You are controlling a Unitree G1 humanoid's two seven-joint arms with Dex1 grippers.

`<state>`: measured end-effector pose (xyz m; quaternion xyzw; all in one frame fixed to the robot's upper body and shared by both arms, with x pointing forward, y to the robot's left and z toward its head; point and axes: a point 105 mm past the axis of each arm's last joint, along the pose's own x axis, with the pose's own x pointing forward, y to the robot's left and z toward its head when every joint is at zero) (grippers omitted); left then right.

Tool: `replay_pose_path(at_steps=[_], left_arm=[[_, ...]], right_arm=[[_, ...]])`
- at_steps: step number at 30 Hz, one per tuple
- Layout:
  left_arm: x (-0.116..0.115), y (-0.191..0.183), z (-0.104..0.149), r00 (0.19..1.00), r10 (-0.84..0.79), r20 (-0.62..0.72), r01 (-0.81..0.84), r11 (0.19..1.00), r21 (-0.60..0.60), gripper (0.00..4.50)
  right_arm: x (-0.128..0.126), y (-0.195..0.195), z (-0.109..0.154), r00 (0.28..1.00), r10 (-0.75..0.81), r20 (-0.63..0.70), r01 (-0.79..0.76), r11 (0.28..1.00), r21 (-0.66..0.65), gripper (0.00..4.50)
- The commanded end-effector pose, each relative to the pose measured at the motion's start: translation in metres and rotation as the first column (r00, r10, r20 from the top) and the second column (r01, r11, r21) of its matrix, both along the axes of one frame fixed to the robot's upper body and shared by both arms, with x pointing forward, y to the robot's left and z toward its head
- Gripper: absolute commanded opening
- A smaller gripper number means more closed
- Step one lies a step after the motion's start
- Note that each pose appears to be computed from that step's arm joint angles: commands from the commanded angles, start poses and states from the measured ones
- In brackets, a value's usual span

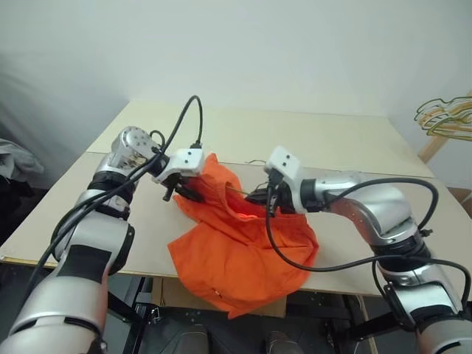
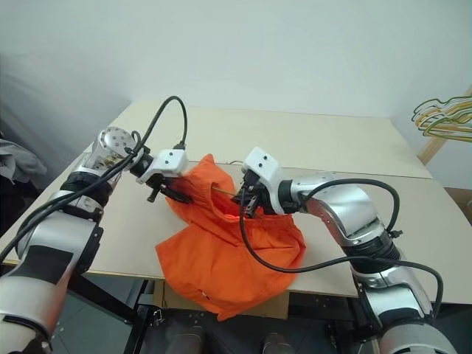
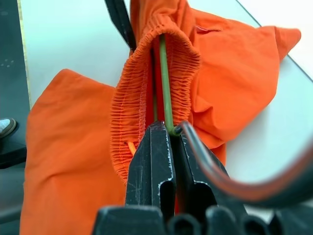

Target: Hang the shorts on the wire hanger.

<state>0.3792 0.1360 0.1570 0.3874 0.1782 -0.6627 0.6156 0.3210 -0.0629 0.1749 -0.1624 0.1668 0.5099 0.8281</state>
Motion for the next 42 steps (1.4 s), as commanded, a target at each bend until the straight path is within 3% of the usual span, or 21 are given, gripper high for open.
replay_pose_path(at_steps=[1,7,12,18,21,33,42], left_arm=[[0.004,0.004,0.022,0.998,0.018,0.052,-0.015,0.999,-0.042,2.77],[0.006,0.019,0.025,0.996,0.070,0.056,-0.068,0.997,-0.036,4.48],[0.017,0.026,0.024,0.979,0.169,0.115,-0.163,0.985,-0.059,4.48],[0.020,0.025,0.011,0.973,0.177,0.147,-0.175,0.984,-0.026,4.48],[0.023,0.025,0.006,0.968,0.191,0.163,-0.191,0.981,-0.012,3.86],[0.023,0.030,0.005,0.966,0.192,0.171,-0.196,0.980,0.008,0.08],[0.026,0.031,0.006,0.958,0.246,0.148,-0.243,0.969,-0.035,0.03]], right_arm=[[0.004,-0.008,0.020,0.997,-0.010,0.080,0.007,1.000,0.028,0.00],[0.001,-0.015,0.022,0.996,0.005,0.090,-0.007,1.000,0.021,0.00],[-0.001,-0.018,0.024,0.995,0.018,0.097,-0.020,1.000,0.016,0.00],[-0.004,-0.018,0.027,0.994,0.035,0.107,-0.037,0.999,0.014,0.00],[-0.004,-0.019,0.028,0.993,0.036,0.110,-0.038,0.999,0.013,0.00],[-0.006,-0.027,0.028,0.994,0.022,0.105,-0.022,1.000,0.003,0.00],[-0.005,-0.030,0.029,0.995,0.017,0.097,-0.018,1.000,0.006,0.00]])
